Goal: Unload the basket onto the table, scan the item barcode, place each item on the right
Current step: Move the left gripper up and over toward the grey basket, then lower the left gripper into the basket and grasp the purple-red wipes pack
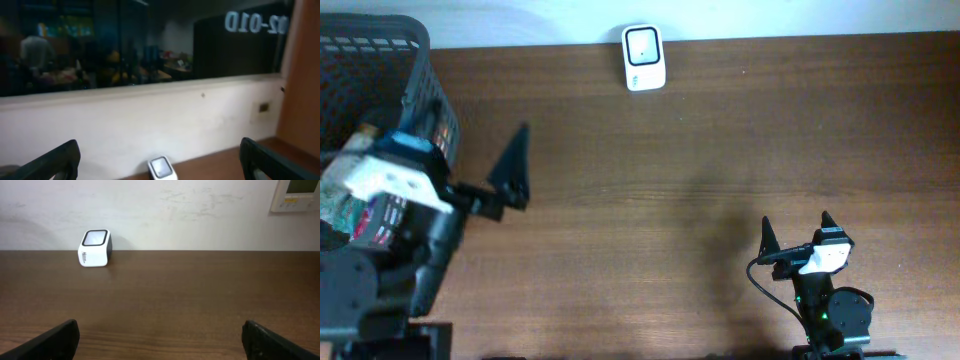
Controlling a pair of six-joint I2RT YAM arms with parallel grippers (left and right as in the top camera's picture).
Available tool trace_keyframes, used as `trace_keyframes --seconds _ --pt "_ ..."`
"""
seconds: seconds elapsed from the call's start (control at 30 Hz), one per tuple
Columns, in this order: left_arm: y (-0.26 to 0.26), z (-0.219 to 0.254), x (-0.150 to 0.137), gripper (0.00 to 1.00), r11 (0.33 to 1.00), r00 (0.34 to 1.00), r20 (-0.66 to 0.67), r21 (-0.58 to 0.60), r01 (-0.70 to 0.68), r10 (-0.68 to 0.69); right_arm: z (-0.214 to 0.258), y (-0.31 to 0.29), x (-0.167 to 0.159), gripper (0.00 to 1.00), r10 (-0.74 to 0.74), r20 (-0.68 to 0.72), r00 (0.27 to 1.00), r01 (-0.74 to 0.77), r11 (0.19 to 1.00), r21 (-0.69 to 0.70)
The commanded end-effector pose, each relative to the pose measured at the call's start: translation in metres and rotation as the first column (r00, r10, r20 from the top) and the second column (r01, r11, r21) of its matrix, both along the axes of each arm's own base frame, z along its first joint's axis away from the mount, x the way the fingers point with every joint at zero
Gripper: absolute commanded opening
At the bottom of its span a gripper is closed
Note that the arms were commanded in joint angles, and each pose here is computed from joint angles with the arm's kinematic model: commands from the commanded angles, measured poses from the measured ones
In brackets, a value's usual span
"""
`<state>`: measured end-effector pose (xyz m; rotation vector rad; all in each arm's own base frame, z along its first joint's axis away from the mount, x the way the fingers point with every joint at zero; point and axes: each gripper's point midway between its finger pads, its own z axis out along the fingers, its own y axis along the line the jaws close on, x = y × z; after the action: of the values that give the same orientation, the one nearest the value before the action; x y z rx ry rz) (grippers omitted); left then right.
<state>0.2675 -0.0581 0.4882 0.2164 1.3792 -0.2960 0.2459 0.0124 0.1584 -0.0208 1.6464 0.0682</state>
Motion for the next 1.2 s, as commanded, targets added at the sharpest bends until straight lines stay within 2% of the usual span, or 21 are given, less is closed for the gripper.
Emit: trace_keyframes --seconds 0.0,0.07,0.13,0.23,0.3,0.37,0.5,0.63,0.67,0.7,0.77,0.8,0.97,1.0,1.03,1.07,1.1,1.17 --pt "0.033 0.030 0.031 0.99 0.981 0.980 -0.058 -0.023 -0.194 0.192 -0.003 -0.001 0.000 0.98 -0.006 -0.005 1.000 0.006 1.000 0.010" --pt "0.046 0.027 0.059 0.99 0.962 0.941 -0.206 0.011 -0.274 0.270 -0.003 -0.001 0.000 0.99 -0.006 -0.005 1.000 0.006 1.000 0.010" --pt "0.059 0.015 0.085 0.99 0.944 0.873 -0.363 0.071 -0.321 0.324 -0.003 -0.001 0.000 0.99 -0.006 -0.005 1.000 0.006 1.000 0.010" --pt "0.076 -0.007 0.108 0.99 0.922 0.793 -0.475 0.132 -0.364 0.381 -0.003 -0.001 0.000 0.98 -0.006 -0.005 1.000 0.006 1.000 0.010" --pt "0.087 -0.021 0.117 0.99 0.906 0.756 -0.506 0.153 -0.396 0.416 -0.003 -0.001 0.000 0.99 -0.006 -0.005 1.000 0.006 1.000 0.010" --pt "0.104 -0.033 0.124 0.99 0.886 0.713 -0.552 0.109 -0.451 0.431 -0.003 -0.001 0.000 0.98 -0.006 -0.005 1.000 0.006 1.000 0.010" --pt "0.161 -0.041 0.124 0.99 0.834 0.653 -0.580 0.087 -0.545 0.487 -0.003 -0.001 0.000 0.99 -0.006 -0.005 1.000 0.006 1.000 0.010" --pt "0.192 -0.016 0.110 0.99 0.800 0.660 -0.537 0.049 -0.598 0.526 -0.003 -0.001 0.000 0.99 -0.006 -0.005 1.000 0.006 1.000 0.010" --pt "0.215 -0.004 0.102 0.99 0.752 0.638 -0.499 0.045 -0.657 0.587 -0.003 -0.001 0.000 0.98 -0.006 -0.005 1.000 0.006 1.000 0.010" --pt "0.232 -0.002 0.096 0.99 0.707 0.600 -0.486 0.054 -0.706 0.636 -0.003 -0.001 0.000 0.98 -0.006 -0.005 1.000 0.006 1.000 0.010" --pt "0.266 -0.007 0.082 0.99 0.585 0.476 -0.482 0.097 -0.805 0.736 -0.003 -0.001 0.000 0.99 -0.006 -0.005 1.000 0.006 1.000 0.010" --pt "0.272 -0.012 0.081 0.99 0.566 0.450 -0.492 0.110 -0.817 0.745 -0.003 -0.001 0.000 0.99 -0.006 -0.005 1.000 0.006 1.000 0.010" --pt "0.291 -0.059 0.092 0.99 0.554 0.360 -0.596 0.176 -0.813 0.718 -0.003 -0.001 0.000 0.99 -0.006 -0.005 1.000 0.006 1.000 0.010" --pt "0.295 -0.081 0.097 0.99 0.555 0.317 -0.638 0.211 -0.805 0.702 -0.003 -0.001 0.000 0.98 -0.006 -0.005 1.000 0.006 1.000 0.010" --pt "0.307 -0.105 0.094 0.99 0.510 0.214 -0.669 0.283 -0.812 0.712 -0.003 -0.001 0.000 0.99 -0.006 -0.005 1.000 0.006 1.000 0.010" --pt "0.313 -0.118 0.091 0.99 0.486 0.158 -0.679 0.324 -0.812 0.717 -0.003 -0.001 0.000 0.99 -0.006 -0.005 1.000 0.006 1.000 0.010" --pt "0.317 -0.132 0.088 0.93 0.467 0.097 -0.692 0.370 -0.803 0.715 -0.003 -0.001 0.000 0.99 -0.006 -0.005 1.000 0.006 1.000 0.010" --pt "0.319 -0.172 0.087 0.90 0.486 -0.003 -0.742 0.442 -0.754 0.670 -0.003 -0.001 0.000 0.99 -0.006 -0.005 1.000 0.006 1.000 0.010"
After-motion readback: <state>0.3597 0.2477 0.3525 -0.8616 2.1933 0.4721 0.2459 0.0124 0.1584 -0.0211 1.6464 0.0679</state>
